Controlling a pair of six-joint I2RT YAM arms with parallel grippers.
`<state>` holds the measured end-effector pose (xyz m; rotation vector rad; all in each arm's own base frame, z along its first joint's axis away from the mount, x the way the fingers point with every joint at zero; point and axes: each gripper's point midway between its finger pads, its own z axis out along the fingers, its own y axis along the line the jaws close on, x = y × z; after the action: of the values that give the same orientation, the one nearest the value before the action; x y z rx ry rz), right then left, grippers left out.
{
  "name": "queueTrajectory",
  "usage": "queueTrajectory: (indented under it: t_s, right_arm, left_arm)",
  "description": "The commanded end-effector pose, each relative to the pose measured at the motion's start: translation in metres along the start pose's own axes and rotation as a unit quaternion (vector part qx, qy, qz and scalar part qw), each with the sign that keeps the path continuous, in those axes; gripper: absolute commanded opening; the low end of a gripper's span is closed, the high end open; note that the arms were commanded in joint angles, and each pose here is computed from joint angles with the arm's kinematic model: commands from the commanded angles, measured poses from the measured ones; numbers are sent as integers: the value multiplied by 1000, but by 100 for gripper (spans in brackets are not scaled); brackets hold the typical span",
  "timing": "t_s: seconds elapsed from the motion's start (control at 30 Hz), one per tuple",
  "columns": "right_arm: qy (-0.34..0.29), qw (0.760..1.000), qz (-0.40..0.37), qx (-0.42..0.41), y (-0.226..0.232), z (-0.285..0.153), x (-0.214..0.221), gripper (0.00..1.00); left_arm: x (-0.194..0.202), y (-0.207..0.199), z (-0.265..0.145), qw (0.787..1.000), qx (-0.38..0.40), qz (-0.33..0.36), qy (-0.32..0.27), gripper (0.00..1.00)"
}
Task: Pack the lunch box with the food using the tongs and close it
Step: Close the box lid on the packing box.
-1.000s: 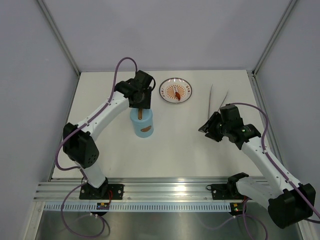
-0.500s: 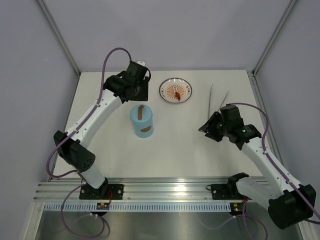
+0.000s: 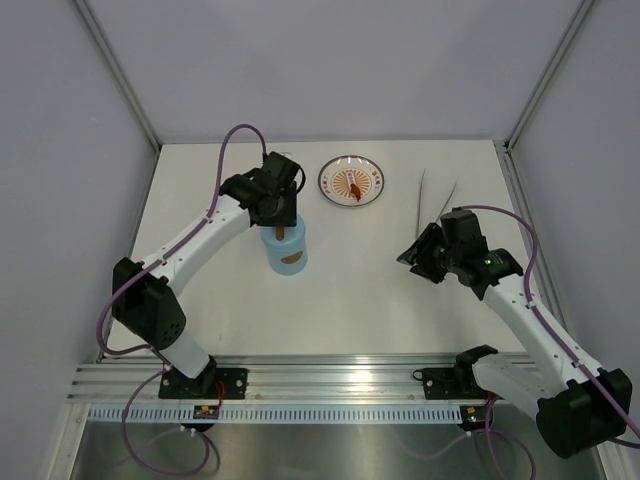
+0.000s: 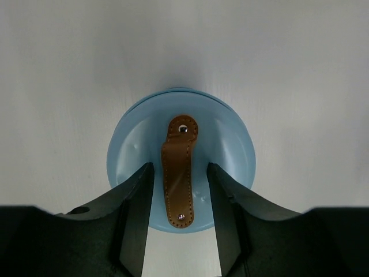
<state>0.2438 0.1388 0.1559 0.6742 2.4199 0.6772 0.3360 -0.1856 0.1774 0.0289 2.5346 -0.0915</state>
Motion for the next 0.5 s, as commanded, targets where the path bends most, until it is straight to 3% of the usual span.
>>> queueTrajectory:
  t_s: [0.0, 0.1, 0.23, 0.33, 0.47]
  right_arm:
    - [-7, 1000, -2, -15, 7, -5, -5, 52]
    - [-9, 1000, -1, -17, 7, -6, -5, 52]
    - [-8, 1000, 2, -20, 8, -4, -5, 52]
    - [-7, 1000, 2, -20, 8, -4, -4, 52]
    - [-7, 1000, 2, -18, 7, -5, -4, 52]
  left_arm:
    - [15, -4, 5, 999, 7, -11, 33, 45]
    - [-23, -3, -31, 999, 15, -15, -30, 47]
    - [-53, 4, -65, 997, 3, -9, -73, 47]
    - [-65, 6, -75, 996, 1, -6, -94, 48]
    - [-63, 4, -62, 997, -10, 1, -79, 49]
